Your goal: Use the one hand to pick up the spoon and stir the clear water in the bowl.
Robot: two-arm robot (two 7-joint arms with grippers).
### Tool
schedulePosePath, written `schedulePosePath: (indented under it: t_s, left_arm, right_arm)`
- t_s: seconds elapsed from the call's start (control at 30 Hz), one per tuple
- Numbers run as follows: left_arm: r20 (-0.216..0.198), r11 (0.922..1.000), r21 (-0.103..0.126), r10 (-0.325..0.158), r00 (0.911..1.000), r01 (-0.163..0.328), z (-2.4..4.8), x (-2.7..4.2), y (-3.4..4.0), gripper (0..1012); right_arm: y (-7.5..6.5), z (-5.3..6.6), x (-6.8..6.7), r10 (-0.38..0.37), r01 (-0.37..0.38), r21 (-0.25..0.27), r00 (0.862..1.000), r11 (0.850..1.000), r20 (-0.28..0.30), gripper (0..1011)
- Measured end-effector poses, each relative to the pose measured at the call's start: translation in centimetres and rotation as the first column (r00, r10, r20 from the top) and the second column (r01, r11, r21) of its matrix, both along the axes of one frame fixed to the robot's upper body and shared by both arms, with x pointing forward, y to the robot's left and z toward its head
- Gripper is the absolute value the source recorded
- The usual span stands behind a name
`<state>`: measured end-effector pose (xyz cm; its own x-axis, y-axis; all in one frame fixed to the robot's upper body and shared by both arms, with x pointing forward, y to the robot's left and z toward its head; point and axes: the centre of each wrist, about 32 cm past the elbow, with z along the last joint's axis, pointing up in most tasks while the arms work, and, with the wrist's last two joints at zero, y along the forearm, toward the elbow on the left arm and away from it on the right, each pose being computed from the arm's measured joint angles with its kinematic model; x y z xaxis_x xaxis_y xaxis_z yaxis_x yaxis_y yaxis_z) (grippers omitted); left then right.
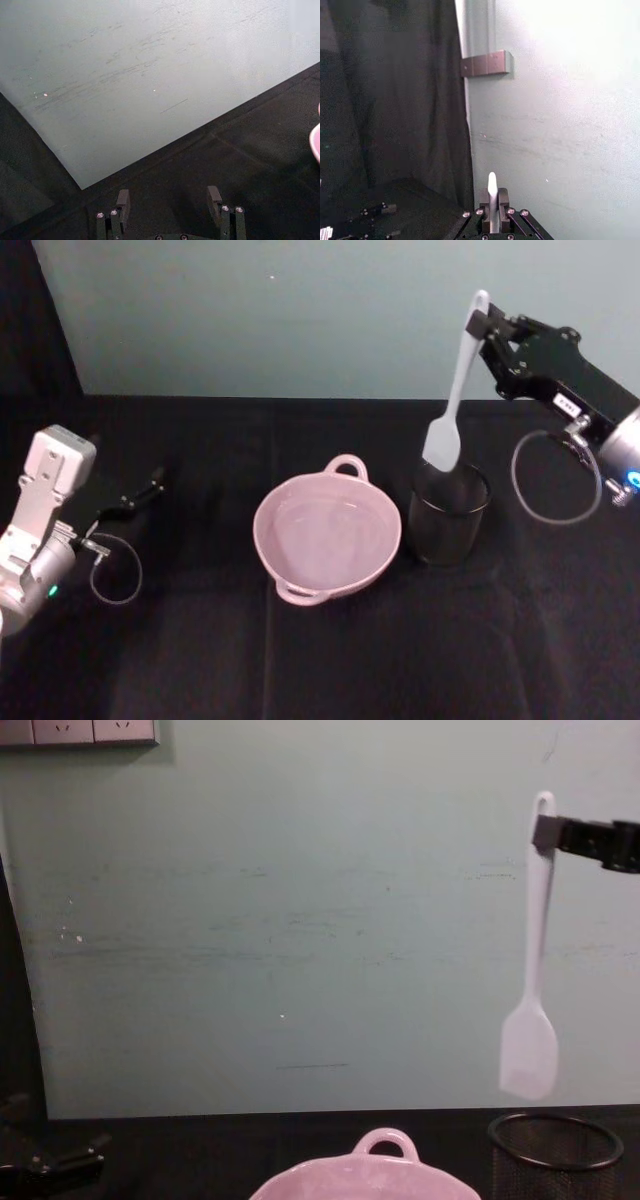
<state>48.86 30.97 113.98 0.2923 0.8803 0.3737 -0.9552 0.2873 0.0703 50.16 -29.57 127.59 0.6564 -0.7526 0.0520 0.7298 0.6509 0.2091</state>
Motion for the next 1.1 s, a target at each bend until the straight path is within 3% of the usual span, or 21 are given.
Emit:
schedulePosePath:
  t_s: [0.23,0.57,0.63,0.67,0.77,0.9,1.1]
  left_arm:
    - [0.000,1.0000,0.000,0.000,1.0000,0.000,0.00,0.00,0.00,1011]
    - [0.000,1.0000,0.000,0.000,1.0000,0.000,0.00,0.00,0.00,1011]
    - [0.000,1.0000,0.000,0.000,1.0000,0.000,0.00,0.00,0.00,1011]
    - [0.000,1.0000,0.000,0.000,1.0000,0.000,0.00,0.00,0.00,1011]
    - [0.000,1.0000,0.000,0.000,1.0000,0.000,0.00,0.00,0.00,1011]
    - [0.000,1.0000,0.000,0.000,1.0000,0.000,0.00,0.00,0.00,1011]
    - [0.000,1.0000,0.000,0.000,1.0000,0.000,0.00,0.00,0.00,1011]
  right_arm:
    - [-0.8,-0.9,-0.3,-0.021,0.022,0.012,0.999,1.000,-0.049,109]
    - [-1.8,-4.4,0.3,-0.062,0.071,0.054,0.986,0.996,-0.152,109]
    - [-2.1,-6.0,0.6,-0.066,0.084,0.091,0.980,0.992,-0.190,108]
    - [-2.1,-6.0,0.6,-0.066,0.084,0.091,0.980,0.992,-0.190,108]
    - [-2.3,-7.5,0.9,-0.061,0.095,0.144,0.972,0.985,-0.226,109]
    - [-2.6,-9.5,1.0,-0.050,0.116,0.234,0.961,0.965,-0.271,109]
    - [-2.7,-10.8,0.9,-0.041,0.139,0.313,0.954,0.939,-0.299,109]
